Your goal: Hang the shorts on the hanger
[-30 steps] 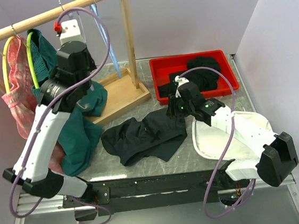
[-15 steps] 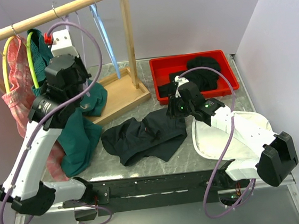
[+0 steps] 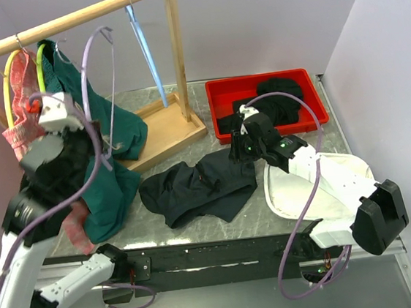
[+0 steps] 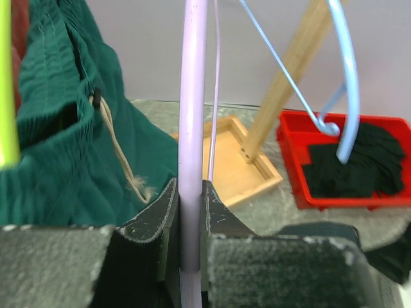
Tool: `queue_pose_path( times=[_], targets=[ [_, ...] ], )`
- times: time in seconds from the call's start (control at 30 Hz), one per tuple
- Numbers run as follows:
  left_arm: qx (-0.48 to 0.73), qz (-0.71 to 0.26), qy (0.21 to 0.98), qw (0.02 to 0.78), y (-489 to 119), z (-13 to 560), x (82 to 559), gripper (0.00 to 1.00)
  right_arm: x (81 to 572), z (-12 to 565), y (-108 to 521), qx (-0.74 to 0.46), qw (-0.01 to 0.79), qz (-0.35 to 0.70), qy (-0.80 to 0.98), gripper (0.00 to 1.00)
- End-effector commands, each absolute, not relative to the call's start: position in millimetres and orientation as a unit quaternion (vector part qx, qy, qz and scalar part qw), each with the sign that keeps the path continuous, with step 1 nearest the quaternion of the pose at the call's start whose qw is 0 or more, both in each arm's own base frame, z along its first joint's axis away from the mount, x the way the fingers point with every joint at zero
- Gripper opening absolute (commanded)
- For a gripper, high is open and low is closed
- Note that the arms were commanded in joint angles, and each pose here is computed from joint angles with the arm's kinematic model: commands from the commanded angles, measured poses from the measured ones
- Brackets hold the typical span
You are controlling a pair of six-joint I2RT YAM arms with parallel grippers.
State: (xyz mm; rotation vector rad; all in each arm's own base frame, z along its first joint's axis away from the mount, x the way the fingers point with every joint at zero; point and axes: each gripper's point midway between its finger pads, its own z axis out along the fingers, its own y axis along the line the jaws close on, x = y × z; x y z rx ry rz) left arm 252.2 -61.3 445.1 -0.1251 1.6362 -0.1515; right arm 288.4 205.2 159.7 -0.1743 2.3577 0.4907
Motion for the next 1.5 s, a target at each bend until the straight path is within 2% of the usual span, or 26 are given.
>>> queue_pose_path(
  times=[0.0, 0.07, 0.37, 0.5, 0.63, 0.83, 0.97, 1.2, 1.47],
  targets=[
    [-0.033, -0.122, 0.712, 0.691, -66.0, 448.2, 227.7, 0.01, 296.4, 164.8, 209.7, -0.071, 0.37, 0.188, 0.907, 0.48],
    [-0.008, -0.143, 0.709, 0.69, -71.6, 443.2, 217.1, 0.01, 296.7, 167.0, 209.9, -0.071, 0.37, 0.189, 0.907, 0.48],
    [0.028, -0.235, 0.596, 0.767, -56.8, 504.2, 143.7, 0.01, 298.2, 177.2, 205.0, -0.063, 0.383, 0.178, 0.904, 0.47],
    [0.084, -0.264, 0.597, 0.753, -78.7, 512.7, 138.2, 0.01, 297.1, 184.4, 198.1, -0.048, 0.397, 0.173, 0.9, 0.47],
    [0.154, -0.331, 0.603, 0.709, -122.1, 510.1, 137.0, 0.01, 296.5, 197.8, 184.7, -0.022, 0.426, 0.161, 0.89, 0.49],
    [0.188, -0.334, 0.665, 0.641, -167.4, 470.5, 160.3, 0.01, 283.7, 198.2, 156.3, 0.028, 0.456, 0.14, 0.878, 0.54],
    [0.199, -0.324, 0.702, 0.602, -190.7, 430.3, 171.9, 0.01, 266.9, 178.4, 147.5, 0.037, 0.445, 0.143, 0.883, 0.54],
    [0.183, -0.339, 0.755, 0.53, -205.3, 359.2, 168.9, 0.01, 239.0, 130.6, 166.5, -0.027, 0.396, 0.133, 0.908, 0.53],
    [0.122, -0.348, 0.794, 0.483, -185.1, 313.1, 150.6, 0.01, 225.8, 102.3, 198.5, -0.126, 0.367, 0.035, 0.921, 0.65]
  ],
)
